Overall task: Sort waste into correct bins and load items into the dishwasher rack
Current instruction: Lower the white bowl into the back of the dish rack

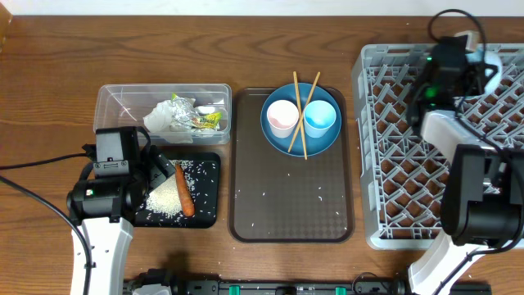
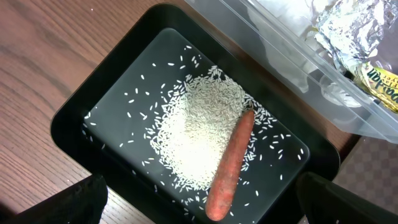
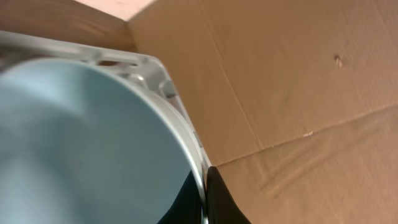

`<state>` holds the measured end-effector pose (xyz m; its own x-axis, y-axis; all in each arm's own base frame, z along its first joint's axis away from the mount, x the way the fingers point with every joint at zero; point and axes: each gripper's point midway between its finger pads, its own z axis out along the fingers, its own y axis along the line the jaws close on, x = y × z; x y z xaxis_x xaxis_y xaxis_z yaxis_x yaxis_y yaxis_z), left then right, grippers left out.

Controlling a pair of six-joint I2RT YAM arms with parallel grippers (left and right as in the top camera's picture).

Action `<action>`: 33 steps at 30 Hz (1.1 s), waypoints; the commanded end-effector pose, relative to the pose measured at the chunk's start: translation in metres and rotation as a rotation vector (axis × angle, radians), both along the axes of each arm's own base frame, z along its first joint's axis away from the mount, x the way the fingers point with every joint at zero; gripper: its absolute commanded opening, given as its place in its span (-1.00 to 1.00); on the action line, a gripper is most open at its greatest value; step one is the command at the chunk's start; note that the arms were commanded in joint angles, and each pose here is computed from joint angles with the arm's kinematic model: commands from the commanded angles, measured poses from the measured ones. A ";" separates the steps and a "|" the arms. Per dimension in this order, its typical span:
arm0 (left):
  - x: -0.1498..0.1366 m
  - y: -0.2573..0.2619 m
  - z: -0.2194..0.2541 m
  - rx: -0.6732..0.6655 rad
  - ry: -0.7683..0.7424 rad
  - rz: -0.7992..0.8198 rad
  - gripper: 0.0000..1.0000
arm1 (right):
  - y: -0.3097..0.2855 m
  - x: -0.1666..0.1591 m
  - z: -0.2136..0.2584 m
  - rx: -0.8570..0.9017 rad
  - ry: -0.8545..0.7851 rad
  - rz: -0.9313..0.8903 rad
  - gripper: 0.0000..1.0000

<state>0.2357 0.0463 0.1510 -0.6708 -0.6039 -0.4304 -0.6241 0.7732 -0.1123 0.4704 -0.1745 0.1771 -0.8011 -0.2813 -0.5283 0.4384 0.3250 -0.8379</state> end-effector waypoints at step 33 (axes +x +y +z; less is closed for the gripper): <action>-0.001 0.001 -0.001 0.001 0.005 0.007 1.00 | 0.165 0.009 0.062 0.043 -0.013 0.432 -0.03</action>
